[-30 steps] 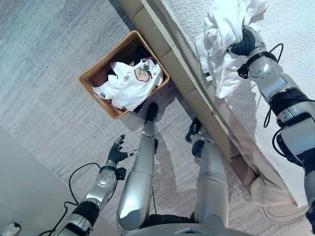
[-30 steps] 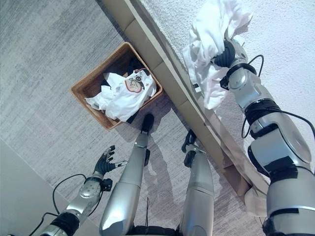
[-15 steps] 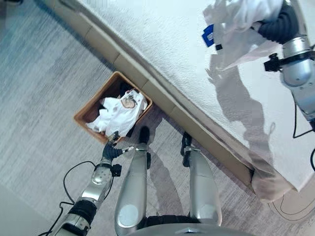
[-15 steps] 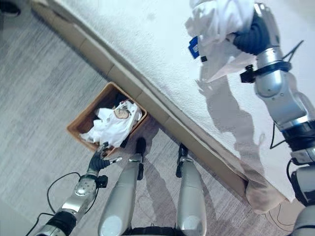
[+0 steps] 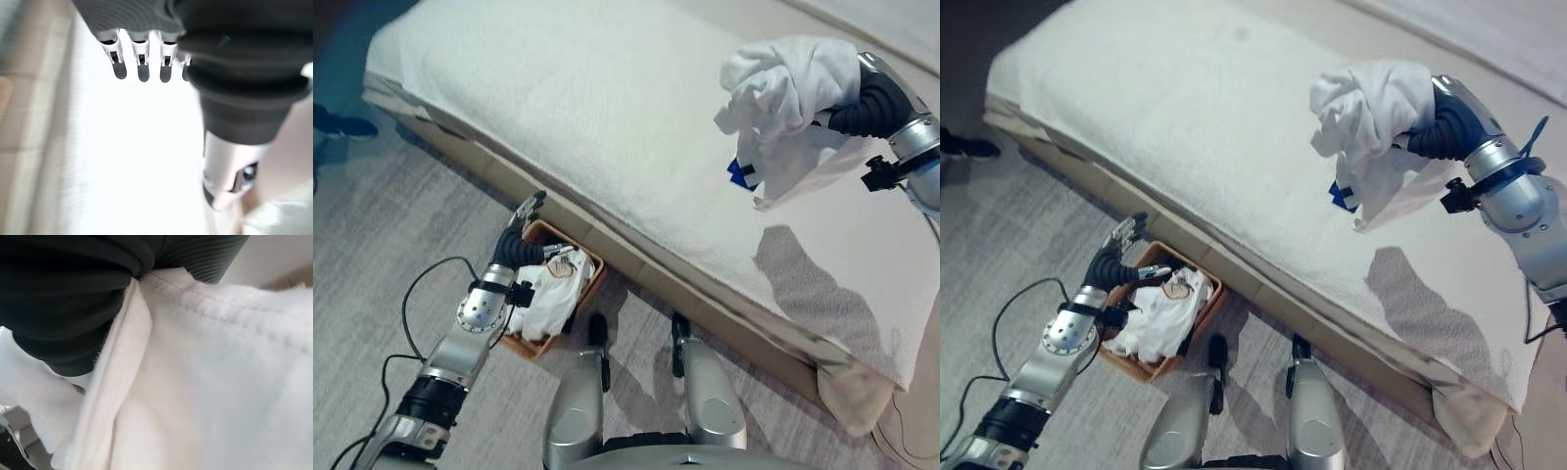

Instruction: Pick up clothes into the bucket

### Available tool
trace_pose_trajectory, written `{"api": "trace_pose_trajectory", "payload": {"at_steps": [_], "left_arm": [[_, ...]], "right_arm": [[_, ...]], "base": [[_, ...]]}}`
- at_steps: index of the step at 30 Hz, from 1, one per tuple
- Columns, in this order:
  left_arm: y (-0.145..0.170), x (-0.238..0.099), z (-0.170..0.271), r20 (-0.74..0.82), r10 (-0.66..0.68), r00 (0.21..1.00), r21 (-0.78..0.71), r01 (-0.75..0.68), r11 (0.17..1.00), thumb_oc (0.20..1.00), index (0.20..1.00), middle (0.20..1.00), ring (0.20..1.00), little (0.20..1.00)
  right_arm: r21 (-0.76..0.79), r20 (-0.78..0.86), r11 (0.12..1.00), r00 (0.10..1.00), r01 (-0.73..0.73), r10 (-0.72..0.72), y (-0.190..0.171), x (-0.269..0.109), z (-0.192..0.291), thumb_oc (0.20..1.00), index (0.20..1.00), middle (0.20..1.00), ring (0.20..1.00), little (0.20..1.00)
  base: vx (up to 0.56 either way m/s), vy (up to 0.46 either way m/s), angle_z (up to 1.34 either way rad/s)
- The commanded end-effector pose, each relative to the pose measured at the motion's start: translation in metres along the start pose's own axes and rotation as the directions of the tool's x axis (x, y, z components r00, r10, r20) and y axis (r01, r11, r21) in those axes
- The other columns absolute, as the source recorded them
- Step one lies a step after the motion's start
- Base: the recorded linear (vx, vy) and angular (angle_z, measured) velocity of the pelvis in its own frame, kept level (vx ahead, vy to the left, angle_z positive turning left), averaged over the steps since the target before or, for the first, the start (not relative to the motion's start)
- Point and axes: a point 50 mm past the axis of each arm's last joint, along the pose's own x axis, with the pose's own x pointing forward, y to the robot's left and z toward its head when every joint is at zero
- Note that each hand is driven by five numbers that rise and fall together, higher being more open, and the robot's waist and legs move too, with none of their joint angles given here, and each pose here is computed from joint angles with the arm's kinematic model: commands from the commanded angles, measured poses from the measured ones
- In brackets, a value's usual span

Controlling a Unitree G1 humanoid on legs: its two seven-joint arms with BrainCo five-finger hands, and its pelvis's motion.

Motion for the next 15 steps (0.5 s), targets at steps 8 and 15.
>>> {"api": "trace_pose_trajectory", "payload": {"at_steps": [8, 15], "left_arm": [[-0.028, 0.012, 0.059, 0.213, -0.415, 0.884, 0.017, 0.422, 0.907, 1.0, 1.0, 1.0, 1.0, 1.0], [-0.059, 0.032, 0.089, 0.28, -0.581, 0.764, 0.229, 0.535, 0.814, 1.0, 1.0, 1.0, 1.0, 1.0]], "right_arm": [[-0.039, 0.115, 0.95, 0.944, -0.308, 0.311, 0.014, 0.007, 0.031, 0.2, 0.2, 0.2, 0.2, 0.2], [0.085, 0.226, 0.887, 0.876, -0.453, 0.426, 0.028, 0.004, 0.054, 0.2, 0.2, 0.2, 0.2, 0.2]], "base": [[0.1, -0.023, -0.02], [0.07, -0.025, 0.02]]}}
